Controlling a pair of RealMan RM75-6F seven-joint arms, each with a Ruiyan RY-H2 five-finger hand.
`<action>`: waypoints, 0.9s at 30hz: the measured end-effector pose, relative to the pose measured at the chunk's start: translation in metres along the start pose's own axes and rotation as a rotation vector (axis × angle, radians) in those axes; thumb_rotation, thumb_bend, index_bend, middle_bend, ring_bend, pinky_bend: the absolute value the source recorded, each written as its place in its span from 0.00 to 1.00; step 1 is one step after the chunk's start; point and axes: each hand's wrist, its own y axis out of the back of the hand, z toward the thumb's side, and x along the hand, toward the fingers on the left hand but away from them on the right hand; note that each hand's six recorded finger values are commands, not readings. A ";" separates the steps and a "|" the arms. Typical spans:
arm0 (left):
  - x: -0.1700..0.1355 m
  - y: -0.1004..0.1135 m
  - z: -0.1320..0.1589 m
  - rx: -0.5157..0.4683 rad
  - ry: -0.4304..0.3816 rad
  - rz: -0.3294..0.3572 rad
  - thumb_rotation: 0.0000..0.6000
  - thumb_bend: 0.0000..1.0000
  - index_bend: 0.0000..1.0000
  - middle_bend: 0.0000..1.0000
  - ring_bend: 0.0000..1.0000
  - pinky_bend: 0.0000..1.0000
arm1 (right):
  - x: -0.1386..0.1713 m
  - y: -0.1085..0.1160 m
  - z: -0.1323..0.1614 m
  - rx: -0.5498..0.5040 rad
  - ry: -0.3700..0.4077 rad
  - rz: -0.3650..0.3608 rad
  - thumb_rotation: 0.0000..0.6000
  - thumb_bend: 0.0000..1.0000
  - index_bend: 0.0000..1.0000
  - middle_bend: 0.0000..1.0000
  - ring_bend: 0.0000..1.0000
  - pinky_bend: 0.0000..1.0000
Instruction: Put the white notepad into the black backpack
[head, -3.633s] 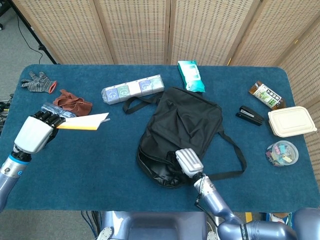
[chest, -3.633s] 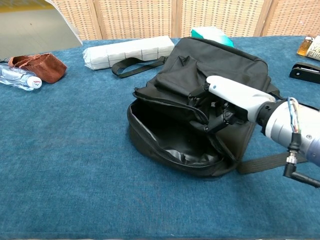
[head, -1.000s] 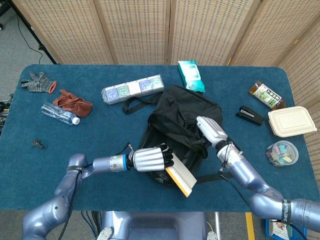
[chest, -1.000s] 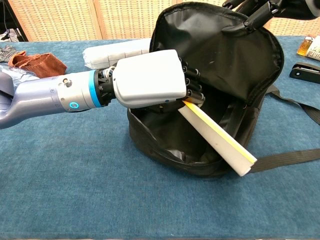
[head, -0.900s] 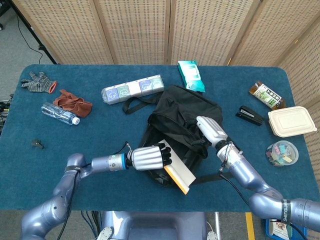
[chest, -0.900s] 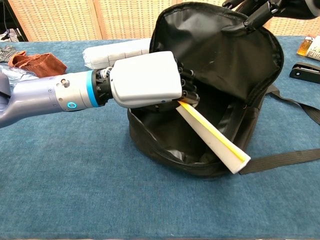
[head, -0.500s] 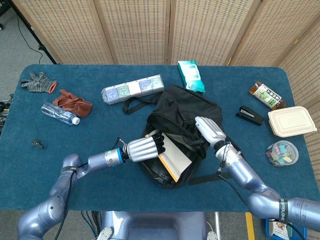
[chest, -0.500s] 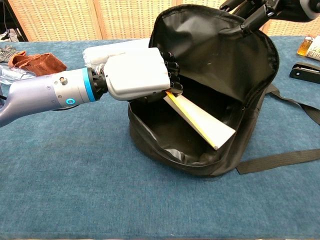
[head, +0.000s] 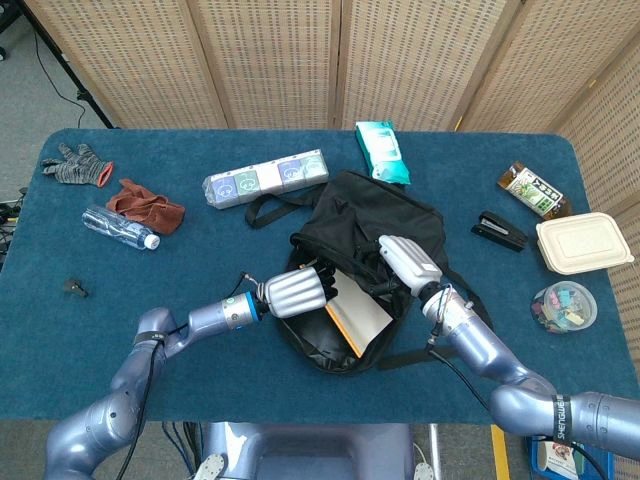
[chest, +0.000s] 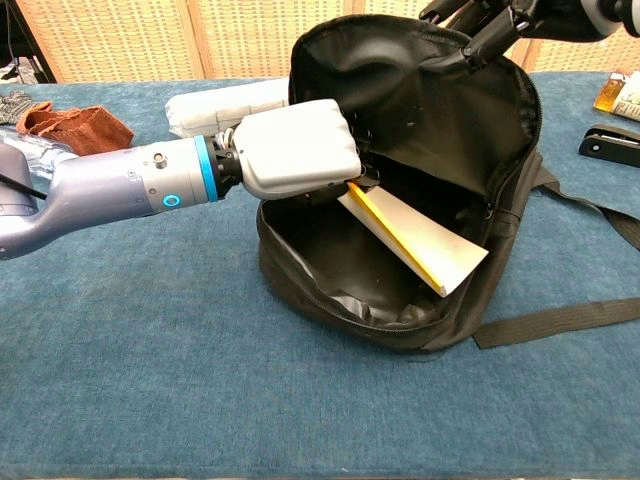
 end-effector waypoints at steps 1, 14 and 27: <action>0.001 0.000 0.000 0.003 0.000 -0.004 1.00 0.61 0.79 0.56 0.36 0.40 | 0.000 0.001 0.000 0.000 0.000 0.000 1.00 0.75 0.62 0.68 0.56 0.72; -0.001 -0.019 -0.001 0.152 -0.072 -0.108 1.00 0.54 0.80 0.54 0.39 0.45 | 0.003 0.014 0.003 -0.014 0.014 -0.013 1.00 0.75 0.62 0.68 0.56 0.72; 0.015 0.000 -0.009 0.145 -0.062 -0.037 1.00 0.41 0.77 0.53 0.37 0.45 | 0.009 0.015 0.008 -0.019 0.025 0.008 1.00 0.75 0.62 0.68 0.56 0.72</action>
